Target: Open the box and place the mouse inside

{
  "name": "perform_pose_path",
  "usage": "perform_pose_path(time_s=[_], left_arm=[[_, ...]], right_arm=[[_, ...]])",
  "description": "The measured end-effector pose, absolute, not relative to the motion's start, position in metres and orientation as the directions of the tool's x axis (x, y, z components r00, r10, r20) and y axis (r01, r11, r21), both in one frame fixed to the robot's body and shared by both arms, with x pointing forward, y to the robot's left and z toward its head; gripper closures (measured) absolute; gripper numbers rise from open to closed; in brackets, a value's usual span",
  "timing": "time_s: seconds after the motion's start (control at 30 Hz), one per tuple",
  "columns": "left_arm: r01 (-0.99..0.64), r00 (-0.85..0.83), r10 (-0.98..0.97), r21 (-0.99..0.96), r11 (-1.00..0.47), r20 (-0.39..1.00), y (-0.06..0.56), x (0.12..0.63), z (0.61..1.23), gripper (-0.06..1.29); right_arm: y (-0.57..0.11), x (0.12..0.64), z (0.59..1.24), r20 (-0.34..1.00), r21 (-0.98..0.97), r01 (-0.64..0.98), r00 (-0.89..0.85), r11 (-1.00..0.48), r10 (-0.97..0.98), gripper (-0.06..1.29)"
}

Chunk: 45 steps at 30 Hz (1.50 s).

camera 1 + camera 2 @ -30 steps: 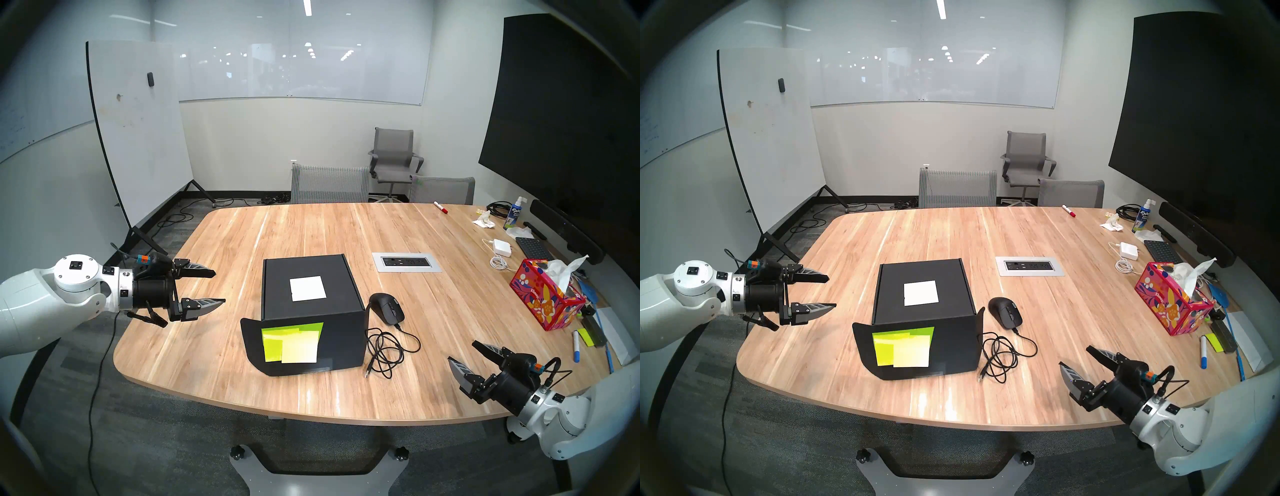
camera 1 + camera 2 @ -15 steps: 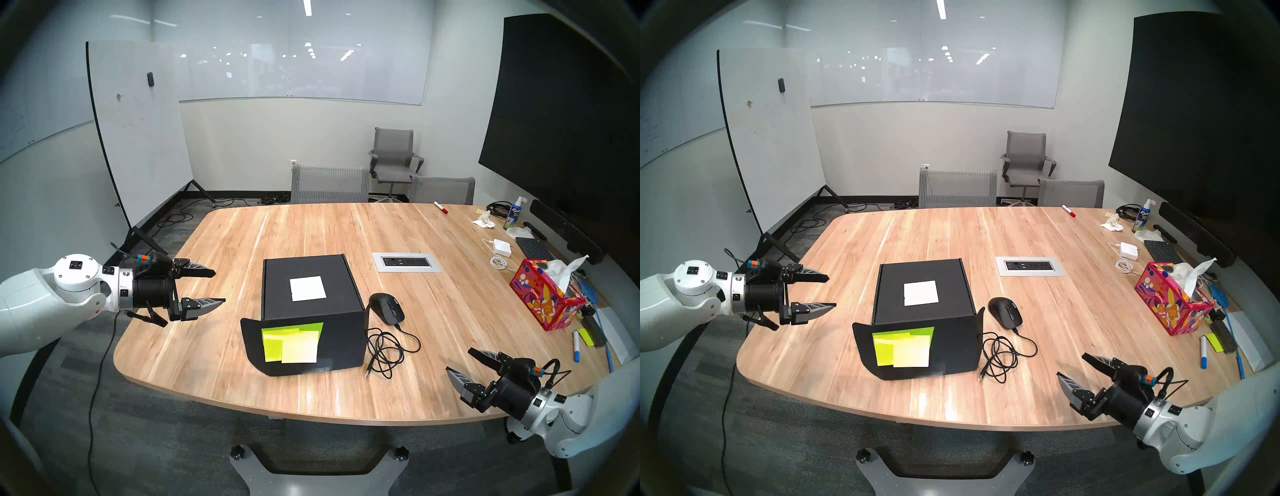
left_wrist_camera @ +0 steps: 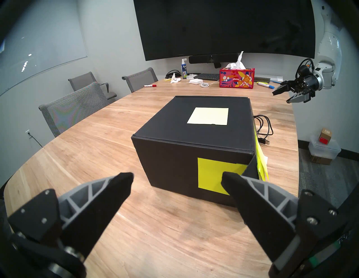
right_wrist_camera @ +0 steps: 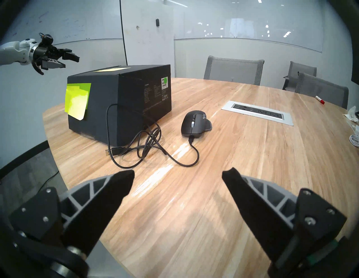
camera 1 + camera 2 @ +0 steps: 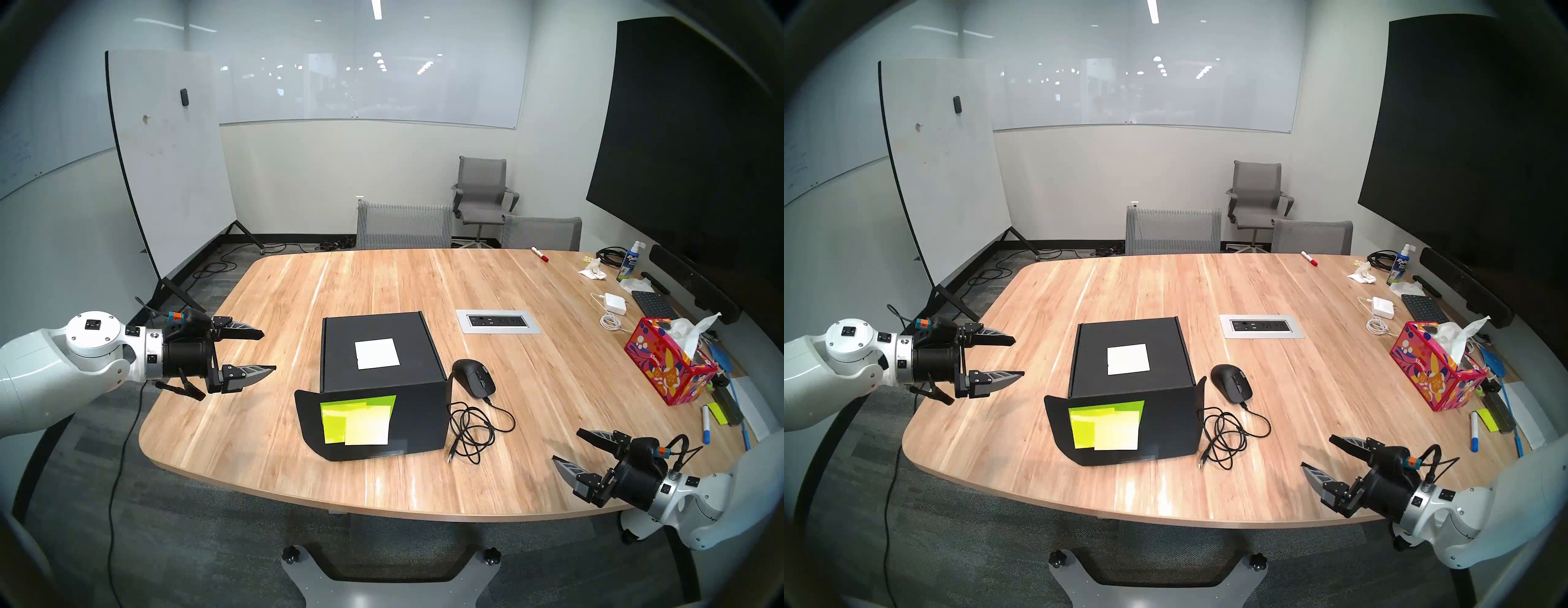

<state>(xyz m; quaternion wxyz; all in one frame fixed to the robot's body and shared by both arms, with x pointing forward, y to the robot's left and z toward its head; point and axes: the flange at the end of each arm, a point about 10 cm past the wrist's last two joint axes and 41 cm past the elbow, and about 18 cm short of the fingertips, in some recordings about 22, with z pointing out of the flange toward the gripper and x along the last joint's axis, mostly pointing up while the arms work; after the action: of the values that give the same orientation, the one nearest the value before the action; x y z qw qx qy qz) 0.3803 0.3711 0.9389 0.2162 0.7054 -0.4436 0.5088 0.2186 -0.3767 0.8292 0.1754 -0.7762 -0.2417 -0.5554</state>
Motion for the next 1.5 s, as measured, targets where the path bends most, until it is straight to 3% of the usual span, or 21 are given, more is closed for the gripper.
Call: perform_pose_path(time_s=[0.77,1.5], left_arm=[[-0.845,0.086,-0.406,-0.149,-0.513,0.910,0.371,0.381,0.940,0.00],[-0.845,0.083,-0.406,-0.152,-0.513,0.910,0.371,0.381,0.941,0.00]], right_arm=[[-0.395,0.222,0.841,0.912,0.015,0.735,0.267,-0.678,0.310,0.00],[-0.425,0.261,0.875,0.880,0.102,0.850,0.165,-0.516,0.445,0.00]])
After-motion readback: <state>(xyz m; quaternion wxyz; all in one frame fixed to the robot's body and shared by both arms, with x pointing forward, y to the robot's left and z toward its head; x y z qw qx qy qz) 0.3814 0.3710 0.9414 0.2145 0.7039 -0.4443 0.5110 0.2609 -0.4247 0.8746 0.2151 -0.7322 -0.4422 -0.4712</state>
